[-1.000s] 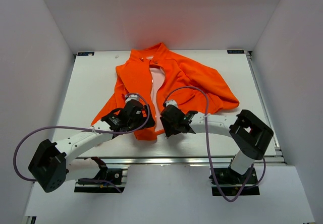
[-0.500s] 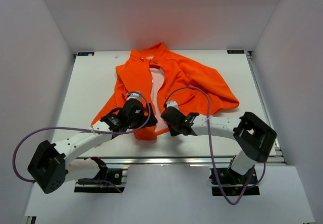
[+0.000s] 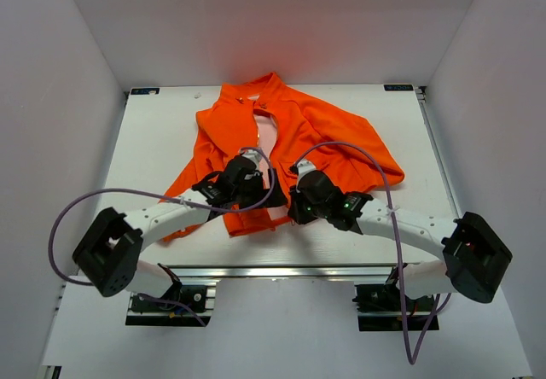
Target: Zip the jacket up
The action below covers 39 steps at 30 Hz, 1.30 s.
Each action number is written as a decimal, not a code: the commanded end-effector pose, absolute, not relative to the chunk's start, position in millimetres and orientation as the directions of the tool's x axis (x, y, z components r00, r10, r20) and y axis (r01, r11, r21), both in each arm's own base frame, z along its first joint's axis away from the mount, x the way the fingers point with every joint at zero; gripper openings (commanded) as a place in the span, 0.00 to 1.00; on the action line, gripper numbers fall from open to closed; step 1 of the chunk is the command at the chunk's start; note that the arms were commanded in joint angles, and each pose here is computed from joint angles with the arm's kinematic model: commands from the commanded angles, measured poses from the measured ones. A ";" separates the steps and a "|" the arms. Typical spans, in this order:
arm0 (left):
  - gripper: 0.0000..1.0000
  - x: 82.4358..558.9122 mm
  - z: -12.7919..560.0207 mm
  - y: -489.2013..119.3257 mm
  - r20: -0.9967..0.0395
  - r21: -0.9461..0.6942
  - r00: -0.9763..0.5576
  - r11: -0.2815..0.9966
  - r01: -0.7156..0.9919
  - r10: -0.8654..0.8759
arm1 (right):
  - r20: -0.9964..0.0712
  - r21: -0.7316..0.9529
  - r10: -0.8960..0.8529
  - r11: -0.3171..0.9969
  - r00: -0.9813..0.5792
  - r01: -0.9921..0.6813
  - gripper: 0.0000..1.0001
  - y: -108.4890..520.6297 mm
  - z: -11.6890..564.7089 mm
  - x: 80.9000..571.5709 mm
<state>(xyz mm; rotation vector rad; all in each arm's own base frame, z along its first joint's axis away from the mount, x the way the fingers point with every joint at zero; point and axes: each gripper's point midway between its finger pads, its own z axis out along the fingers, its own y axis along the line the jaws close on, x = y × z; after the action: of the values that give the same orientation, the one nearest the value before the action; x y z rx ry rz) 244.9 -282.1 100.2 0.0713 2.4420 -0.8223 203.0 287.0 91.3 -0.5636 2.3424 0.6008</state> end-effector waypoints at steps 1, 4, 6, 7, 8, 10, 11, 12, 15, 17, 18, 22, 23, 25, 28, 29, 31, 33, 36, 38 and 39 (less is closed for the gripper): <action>0.98 258.6 131.1 -317.9 -0.547 -0.627 -0.829 0.713 0.314 -0.115 | -0.679 0.324 -0.256 0.737 -0.689 -0.593 0.00 301.8 94.7 193.3; 0.96 257.8 125.2 -327.0 -0.523 -0.647 -0.847 0.692 0.320 -0.097 | -0.685 0.332 -0.250 0.729 -0.684 -0.599 0.00 303.2 93.3 192.7; 0.93 256.5 123.6 -329.7 -0.515 -0.655 -0.853 0.683 0.323 -0.091 | -0.683 0.333 -0.248 0.731 -0.687 -0.596 0.00 303.1 93.4 192.8; 0.86 257.2 123.9 -332.4 -0.516 -0.662 -0.852 0.673 0.329 -0.091 | -0.686 0.339 -0.240 0.730 -0.687 -0.593 0.00 303.7 95.2 193.0; 0.82 255.0 122.8 -333.8 -0.510 -0.670 -0.856 0.664 0.332 -0.087 | -0.689 0.343 -0.233 0.729 -0.686 -0.593 0.00 304.2 96.0 193.2; 0.70 252.2 117.7 -333.6 -0.491 -0.678 -0.867 0.662 0.319 -0.085 | -0.702 0.353 -0.215 0.723 -0.679 -0.593 0.00 304.7 99.4 193.3; 0.53 252.9 119.0 -338.4 -0.494 -0.689 -0.866 0.644 0.331 -0.084 | -0.707 0.358 -0.198 0.728 -0.679 -0.585 0.00 304.8 101.1 194.8; 0.44 252.1 118.1 -339.0 -0.485 -0.695 -0.871 0.640 0.326 -0.083 | -0.709 0.361 -0.187 0.732 -0.680 -0.578 0.00 304.0 102.2 195.5; 0.15 247.9 114.6 -341.6 -0.462 -0.712 -0.884 0.626 0.319 -0.076 | -0.732 0.378 -0.143 0.727 -0.666 -0.573 0.00 304.8 110.2 198.5; 0.00 246.9 115.4 -344.3 -0.460 -0.722 -0.884 0.611 0.323 -0.077 | -0.727 0.389 -0.146 0.718 -0.671 -0.578 0.01 306.1 107.4 195.6; 0.00 245.9 116.6 -345.1 -0.459 -0.727 -0.885 0.605 0.326 -0.075 | -0.720 0.390 -0.149 0.722 -0.678 -0.572 0.01 305.9 104.1 195.3; 0.00 246.8 121.5 -343.2 -0.475 -0.723 -0.876 0.604 0.334 -0.085 | -0.695 0.388 -0.160 0.738 -0.701 -0.552 0.27 300.8 95.8 193.1; 0.00 247.1 120.0 -341.4 -0.475 -0.721 -0.875 0.610 0.330 -0.088 | -0.692 0.385 -0.167 0.738 -0.702 -0.555 0.51 299.9 94.2 191.5; 0.00 246.0 120.2 -339.9 -0.479 -0.718 -0.873 0.613 0.331 -0.089 | -0.688 0.390 -0.154 0.746 -0.709 -0.541 0.64 296.9 95.1 191.0; 0.00 243.3 120.3 -339.7 -0.477 -0.723 -0.874 0.604 0.335 -0.087 | -0.671 0.388 -0.145 0.767 -0.727 -0.511 0.68 286.3 93.3 186.1; 0.00 241.6 117.3 -338.6 -0.473 -0.723 -0.877 0.606 0.332 -0.084 | -0.677 0.388 -0.132 0.772 -0.724 -0.503 0.69 284.5 94.9 187.1; 0.00 239.5 115.5 -338.6 -0.467 -0.727 -0.881 0.601 0.331 -0.080 | -0.695 0.393 -0.108 0.771 -0.711 -0.501 0.68 281.1 99.3 187.4; 0.00 236.9 113.6 -338.7 -0.458 -0.734 -0.886 0.595 0.327 -0.077 | -0.707 0.386 -0.084 0.787 -0.702 -0.482 0.67 275.6 100.2 191.4; 0.00 234.5 117.1 -339.9 -0.457 -0.743 -0.886 0.579 0.334 -0.075 | -0.708 0.370 -0.081 0.804 -0.702 -0.465 0.64 271.1 96.8 196.0; 0.00 234.3 121.0 -340.0 -0.466 -0.746 -0.881 0.571 0.343 -0.079 | -0.702 0.365 -0.086 0.810 -0.707 -0.460 0.61 269.9 93.1 197.8; 0.00 233.9 122.0 -340.3 -0.467 -0.747 -0.881 0.568 0.346 -0.079 | -0.698 0.359 -0.098 0.809 -0.709 -0.465 0.59 270.2 89.7 197.7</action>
<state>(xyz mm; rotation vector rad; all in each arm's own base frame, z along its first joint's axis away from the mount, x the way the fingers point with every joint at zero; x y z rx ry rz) 238.6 -334.4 92.9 0.1705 2.4344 -1.1652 190.0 272.5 92.6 -0.4408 2.3070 0.7121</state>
